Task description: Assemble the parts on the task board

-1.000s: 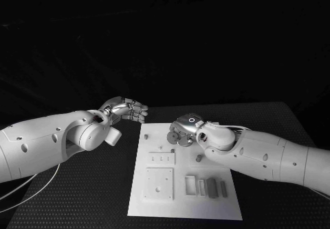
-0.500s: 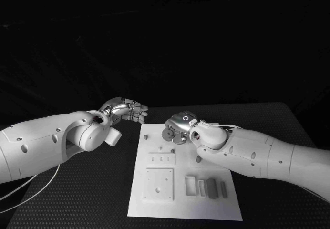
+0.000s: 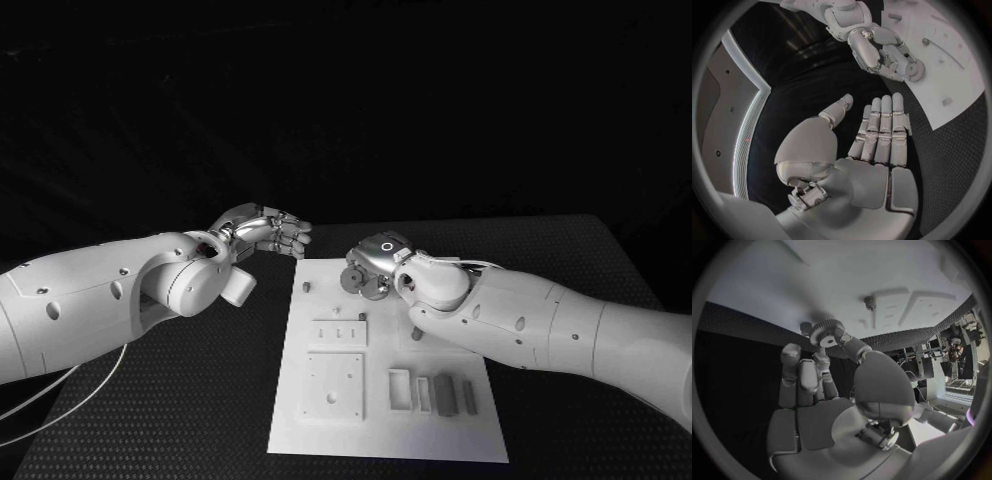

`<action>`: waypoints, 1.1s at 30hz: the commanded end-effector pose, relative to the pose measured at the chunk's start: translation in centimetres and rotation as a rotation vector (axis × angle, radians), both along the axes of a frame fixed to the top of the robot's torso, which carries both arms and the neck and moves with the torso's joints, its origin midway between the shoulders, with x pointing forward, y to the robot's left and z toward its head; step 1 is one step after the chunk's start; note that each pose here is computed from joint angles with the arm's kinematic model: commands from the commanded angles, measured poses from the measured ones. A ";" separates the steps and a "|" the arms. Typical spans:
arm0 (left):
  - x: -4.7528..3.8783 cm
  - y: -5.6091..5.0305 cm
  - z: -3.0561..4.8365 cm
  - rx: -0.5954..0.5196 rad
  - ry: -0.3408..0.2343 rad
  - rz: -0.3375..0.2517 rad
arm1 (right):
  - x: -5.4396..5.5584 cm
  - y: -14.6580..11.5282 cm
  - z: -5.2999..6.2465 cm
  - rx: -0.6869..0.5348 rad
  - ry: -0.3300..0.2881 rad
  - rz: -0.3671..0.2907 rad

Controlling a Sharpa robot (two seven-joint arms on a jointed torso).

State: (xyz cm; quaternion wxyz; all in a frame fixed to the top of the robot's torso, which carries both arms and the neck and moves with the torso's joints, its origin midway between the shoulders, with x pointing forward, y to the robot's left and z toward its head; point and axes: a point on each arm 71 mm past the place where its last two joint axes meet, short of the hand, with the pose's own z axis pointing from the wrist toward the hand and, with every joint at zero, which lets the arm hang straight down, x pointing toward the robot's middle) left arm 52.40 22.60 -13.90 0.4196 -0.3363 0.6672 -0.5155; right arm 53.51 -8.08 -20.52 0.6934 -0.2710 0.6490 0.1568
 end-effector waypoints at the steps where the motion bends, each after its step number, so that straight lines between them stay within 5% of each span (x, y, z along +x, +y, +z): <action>1: -0.03 -0.3 0.15 -0.004 -0.007 -0.013 | 0.0 0.0 -0.4 -0.024 0.005 0.002; 33: 0.02 -0.3 0.14 -0.002 -0.006 -0.011 | 0.4 -0.2 -1.1 -0.020 0.052 -0.021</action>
